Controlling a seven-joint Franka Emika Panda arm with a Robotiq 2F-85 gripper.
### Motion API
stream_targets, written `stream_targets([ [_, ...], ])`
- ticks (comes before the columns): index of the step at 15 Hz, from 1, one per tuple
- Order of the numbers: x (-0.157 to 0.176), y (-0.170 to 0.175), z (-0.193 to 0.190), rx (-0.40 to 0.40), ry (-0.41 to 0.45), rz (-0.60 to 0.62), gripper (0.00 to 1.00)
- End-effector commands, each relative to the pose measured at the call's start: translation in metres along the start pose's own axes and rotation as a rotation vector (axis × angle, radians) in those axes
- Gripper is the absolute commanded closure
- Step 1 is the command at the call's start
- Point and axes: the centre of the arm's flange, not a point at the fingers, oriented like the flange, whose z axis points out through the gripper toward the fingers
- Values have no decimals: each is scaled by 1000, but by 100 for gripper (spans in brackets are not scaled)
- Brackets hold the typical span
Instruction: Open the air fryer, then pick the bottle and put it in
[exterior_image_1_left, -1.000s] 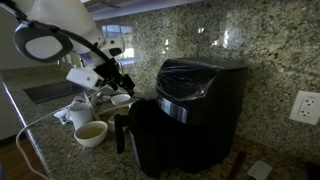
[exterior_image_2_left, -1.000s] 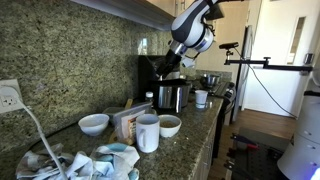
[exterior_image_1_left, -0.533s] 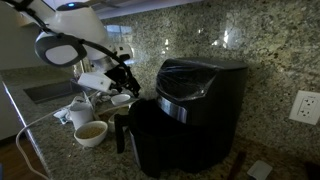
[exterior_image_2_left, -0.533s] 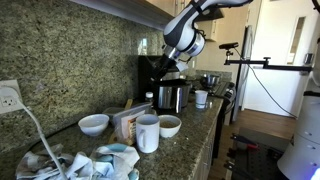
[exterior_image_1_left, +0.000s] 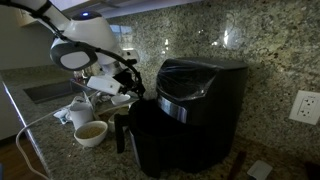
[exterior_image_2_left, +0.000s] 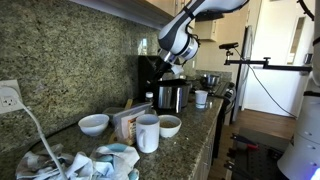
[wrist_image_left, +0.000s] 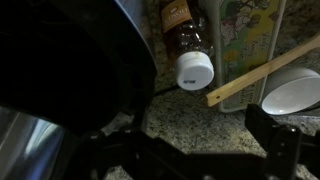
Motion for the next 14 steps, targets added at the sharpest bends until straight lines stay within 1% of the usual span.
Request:
stream_targets([
  [1,3,6,11,9,30,-6,0],
  [5,-1,9,15,20,39,3,0],
  [10,-6,7,22,79,59,40,0],
  [14,-8,10,25,87,77,50,0],
])
